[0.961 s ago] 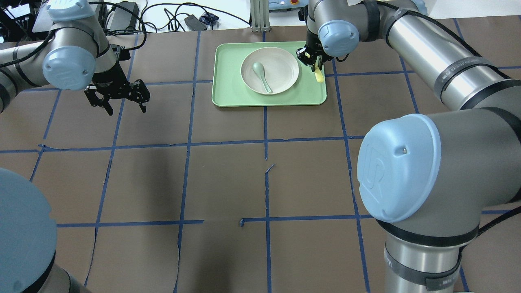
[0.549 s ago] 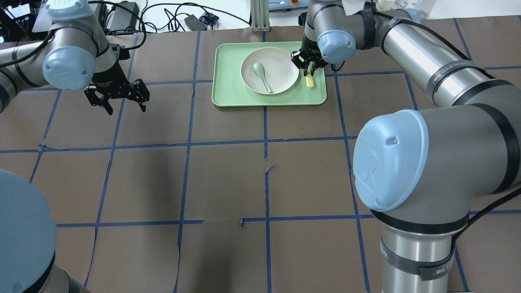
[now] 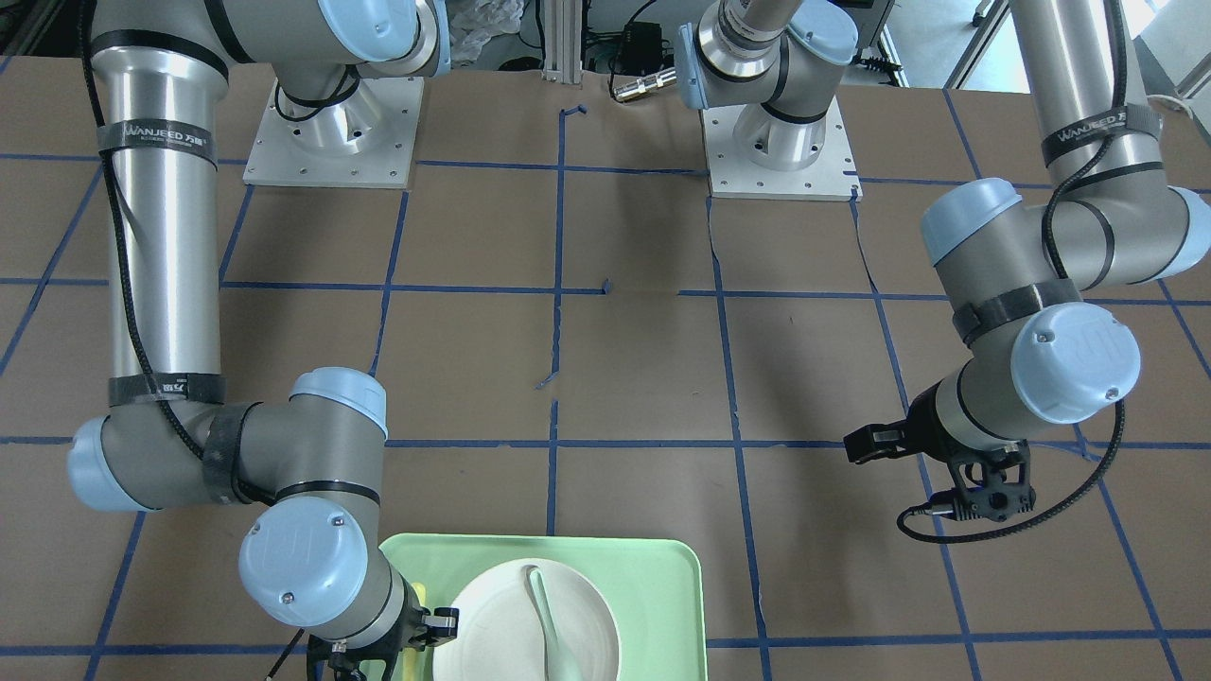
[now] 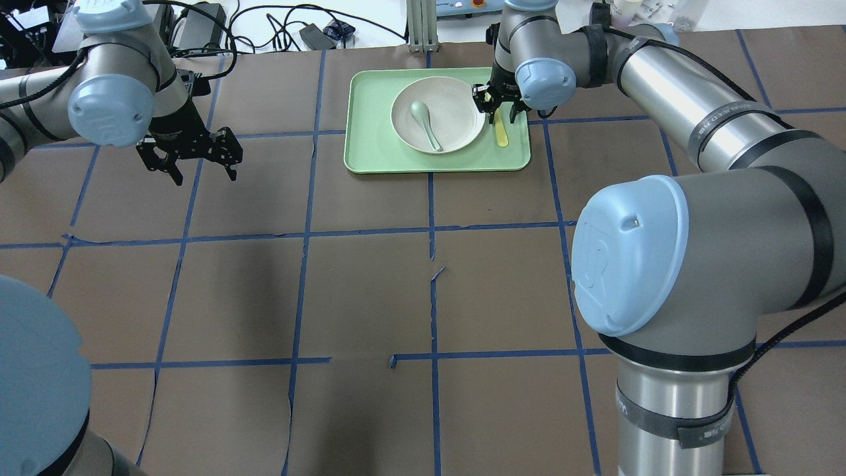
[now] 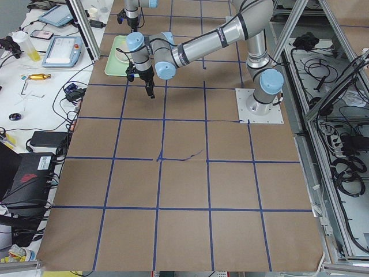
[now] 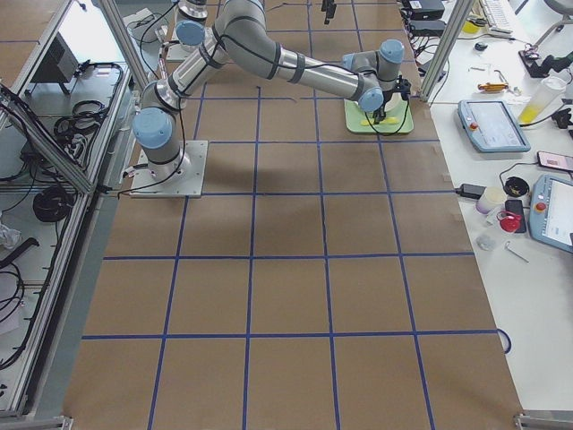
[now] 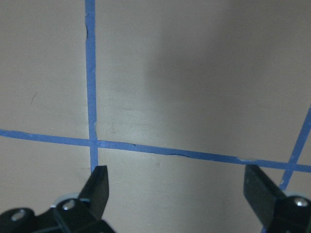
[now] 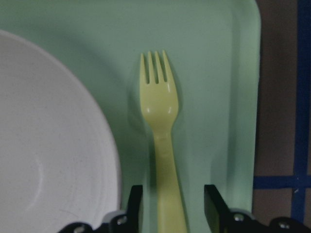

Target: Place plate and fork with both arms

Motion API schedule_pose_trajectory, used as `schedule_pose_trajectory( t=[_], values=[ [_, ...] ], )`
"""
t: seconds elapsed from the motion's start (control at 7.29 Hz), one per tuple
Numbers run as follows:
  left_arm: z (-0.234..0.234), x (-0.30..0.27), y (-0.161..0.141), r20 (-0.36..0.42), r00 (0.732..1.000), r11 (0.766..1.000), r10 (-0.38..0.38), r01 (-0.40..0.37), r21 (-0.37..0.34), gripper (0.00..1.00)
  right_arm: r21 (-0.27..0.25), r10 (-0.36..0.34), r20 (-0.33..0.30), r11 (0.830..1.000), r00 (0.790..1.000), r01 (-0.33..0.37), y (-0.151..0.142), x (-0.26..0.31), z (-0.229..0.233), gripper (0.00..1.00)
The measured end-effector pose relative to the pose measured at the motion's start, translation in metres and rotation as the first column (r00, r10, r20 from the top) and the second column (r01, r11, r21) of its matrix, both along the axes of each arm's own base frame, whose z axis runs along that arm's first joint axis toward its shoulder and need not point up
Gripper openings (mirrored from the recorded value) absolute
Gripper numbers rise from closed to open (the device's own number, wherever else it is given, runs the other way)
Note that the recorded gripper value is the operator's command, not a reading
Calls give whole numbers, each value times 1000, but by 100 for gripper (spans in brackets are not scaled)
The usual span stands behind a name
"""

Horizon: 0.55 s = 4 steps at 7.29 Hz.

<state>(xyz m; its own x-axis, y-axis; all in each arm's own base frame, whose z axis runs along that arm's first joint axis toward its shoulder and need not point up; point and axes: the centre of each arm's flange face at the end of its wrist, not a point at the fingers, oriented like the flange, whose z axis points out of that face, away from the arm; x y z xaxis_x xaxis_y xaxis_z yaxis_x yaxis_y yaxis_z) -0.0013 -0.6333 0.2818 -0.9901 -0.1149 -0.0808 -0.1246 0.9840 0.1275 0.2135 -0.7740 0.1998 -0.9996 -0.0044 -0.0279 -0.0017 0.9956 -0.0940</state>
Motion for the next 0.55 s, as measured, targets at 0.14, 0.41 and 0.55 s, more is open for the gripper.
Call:
schedule_pose_trajectory(
  t=[0.14, 0.41, 0.55],
  values=[
    [3, 0, 0, 2, 1000, 1000, 1, -1, -6, 100, 6, 11, -5, 1000, 1000, -11, 2, -1, 7, 100],
    [14, -2, 3, 5, 1000, 1000, -1, 1, -15, 100, 61, 56, -18, 997, 998, -55, 17, -3, 43, 100],
    [24, -4, 8, 5, 1000, 1000, -4, 4, -10, 100, 106, 69, -45, 992, 997, -64, 31, -7, 68, 100]
  ],
)
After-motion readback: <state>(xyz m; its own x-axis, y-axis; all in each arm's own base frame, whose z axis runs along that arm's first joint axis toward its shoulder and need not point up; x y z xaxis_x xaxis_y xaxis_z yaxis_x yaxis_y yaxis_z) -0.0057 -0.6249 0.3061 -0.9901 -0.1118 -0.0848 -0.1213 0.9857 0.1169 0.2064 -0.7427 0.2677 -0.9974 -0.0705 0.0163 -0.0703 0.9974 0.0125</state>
